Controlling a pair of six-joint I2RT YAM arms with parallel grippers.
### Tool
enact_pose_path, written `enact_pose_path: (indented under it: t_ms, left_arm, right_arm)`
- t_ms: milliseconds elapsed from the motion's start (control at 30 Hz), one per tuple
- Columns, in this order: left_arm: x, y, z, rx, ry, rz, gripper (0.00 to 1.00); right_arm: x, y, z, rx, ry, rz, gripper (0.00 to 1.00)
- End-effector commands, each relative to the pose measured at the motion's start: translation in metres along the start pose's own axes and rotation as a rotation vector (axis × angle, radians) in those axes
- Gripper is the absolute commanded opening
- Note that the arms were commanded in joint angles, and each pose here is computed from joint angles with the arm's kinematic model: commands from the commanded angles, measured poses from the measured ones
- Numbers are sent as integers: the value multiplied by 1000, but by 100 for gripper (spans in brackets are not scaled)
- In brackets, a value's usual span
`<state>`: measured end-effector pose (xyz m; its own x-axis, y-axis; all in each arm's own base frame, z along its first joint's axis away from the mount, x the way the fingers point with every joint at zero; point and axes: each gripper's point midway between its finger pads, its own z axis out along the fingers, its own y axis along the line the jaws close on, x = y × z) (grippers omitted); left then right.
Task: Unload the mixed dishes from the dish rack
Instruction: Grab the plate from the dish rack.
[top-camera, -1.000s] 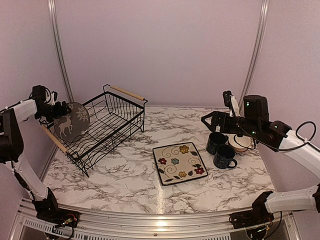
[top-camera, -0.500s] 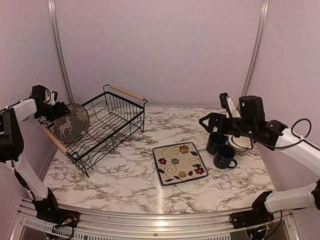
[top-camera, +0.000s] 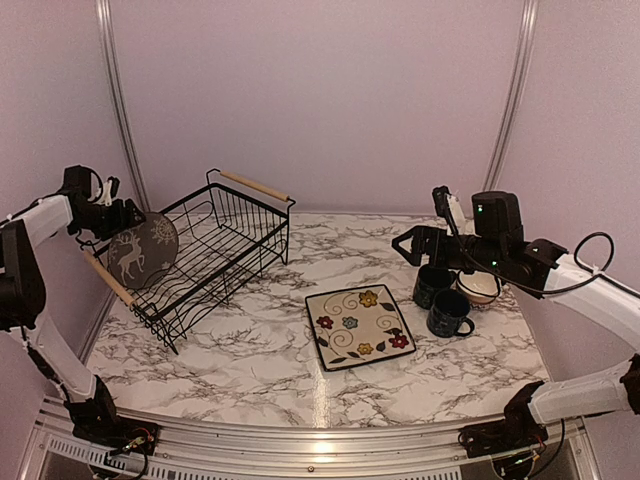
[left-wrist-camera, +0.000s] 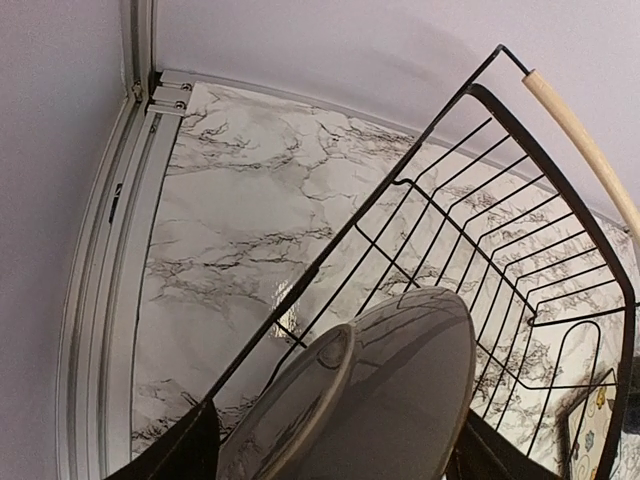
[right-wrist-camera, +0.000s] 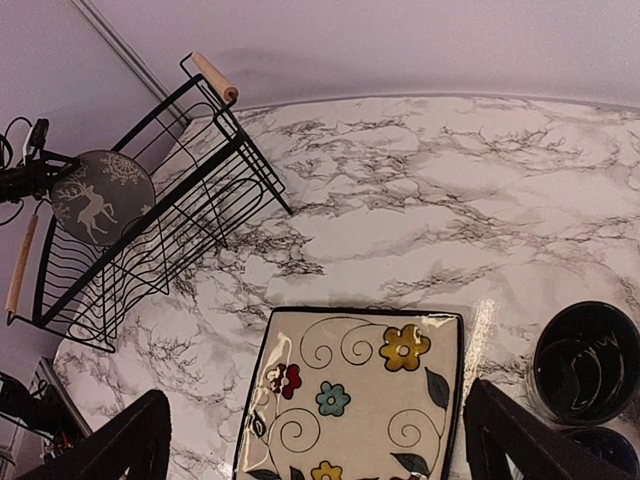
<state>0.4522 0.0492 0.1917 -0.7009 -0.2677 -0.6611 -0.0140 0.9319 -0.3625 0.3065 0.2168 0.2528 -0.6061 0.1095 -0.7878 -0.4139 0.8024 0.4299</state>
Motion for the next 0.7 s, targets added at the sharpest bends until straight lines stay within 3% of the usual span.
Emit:
enact_pose_path:
  t_ms: [0, 200, 667]
  left_arm:
    - [4, -18, -10, 46, 16, 30, 78]
    - [13, -12, -2, -13, 64, 50, 73]
    - [26, -10, -1, -171, 146, 190, 50]
  right_arm:
    - [-7, 8, 0, -26, -21, 10, 98]
    - [-6, 7, 1, -24, -18, 10, 98]
    - [-3, 7, 4, -32, -15, 12, 99]
